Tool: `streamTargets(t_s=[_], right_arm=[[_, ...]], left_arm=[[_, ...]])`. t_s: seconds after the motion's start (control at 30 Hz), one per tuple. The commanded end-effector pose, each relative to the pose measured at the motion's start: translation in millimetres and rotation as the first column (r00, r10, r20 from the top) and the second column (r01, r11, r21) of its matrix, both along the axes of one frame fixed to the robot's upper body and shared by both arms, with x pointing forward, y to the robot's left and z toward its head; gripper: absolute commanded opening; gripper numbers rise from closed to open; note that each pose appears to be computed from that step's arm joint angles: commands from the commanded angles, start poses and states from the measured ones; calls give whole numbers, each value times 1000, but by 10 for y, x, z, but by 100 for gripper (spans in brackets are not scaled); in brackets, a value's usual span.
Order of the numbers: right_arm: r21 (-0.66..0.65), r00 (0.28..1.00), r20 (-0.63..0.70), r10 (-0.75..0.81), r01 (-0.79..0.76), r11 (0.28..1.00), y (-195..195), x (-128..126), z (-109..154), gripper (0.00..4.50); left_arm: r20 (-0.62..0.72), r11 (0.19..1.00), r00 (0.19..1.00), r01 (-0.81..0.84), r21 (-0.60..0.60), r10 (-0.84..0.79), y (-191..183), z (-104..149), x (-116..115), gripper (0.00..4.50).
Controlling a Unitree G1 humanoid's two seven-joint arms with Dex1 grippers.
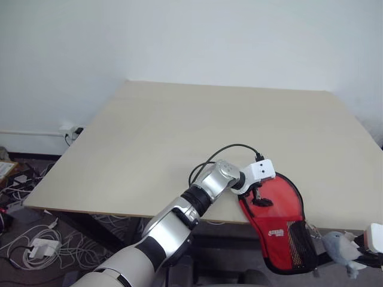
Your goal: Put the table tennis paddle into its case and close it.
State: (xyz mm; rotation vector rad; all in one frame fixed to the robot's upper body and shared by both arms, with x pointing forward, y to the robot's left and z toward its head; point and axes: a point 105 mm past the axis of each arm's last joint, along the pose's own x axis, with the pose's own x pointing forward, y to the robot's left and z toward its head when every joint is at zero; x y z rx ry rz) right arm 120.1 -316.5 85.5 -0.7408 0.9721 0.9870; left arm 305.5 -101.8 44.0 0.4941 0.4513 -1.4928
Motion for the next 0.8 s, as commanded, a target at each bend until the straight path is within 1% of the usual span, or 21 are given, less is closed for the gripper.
streamTargets(t_s=[0.03, 0.13, 0.27, 0.37, 0.43, 0.57, 0.67, 0.8], right_arm=[[-34, 995, -104, -1, -3, 999, -87, -152, -47, 1], [50, 997, -75, 28, -25, 998, 143, -56, -64, 1], [75, 992, -87, 92, -86, 993, 395, 14, -196, 1], [133, 994, -56, 96, -88, 987, 608, 151, -261, 1], [139, 995, -38, 94, -88, 986, 660, 236, -305, 1], [132, 980, -90, 179, -166, 977, 677, 117, -336, 1], [100, 976, -108, 190, -179, 979, 578, 71, -344, 1], [118, 971, -126, 201, -186, 975, 533, -21, -276, 1]], left_arm=[[-92, 993, 996, 18, 119, -7, -16, -389, -245, 450], [-96, 994, 995, 18, 111, -7, -32, -372, -249, 450], [-97, 994, 995, 17, 112, -6, -28, -372, -247, 450], [-94, 993, 996, 18, 115, -7, -22, -372, -246, 450], [-94, 993, 996, 17, 115, -6, -11, -371, -241, 450], [-93, 993, 996, 10, 119, 1, 14, -374, -223, 450], [-92, 993, 996, 6, 120, 5, 22, -377, -219, 450], [-95, 993, 995, -3, 118, 14, 24, -381, -218, 450]])
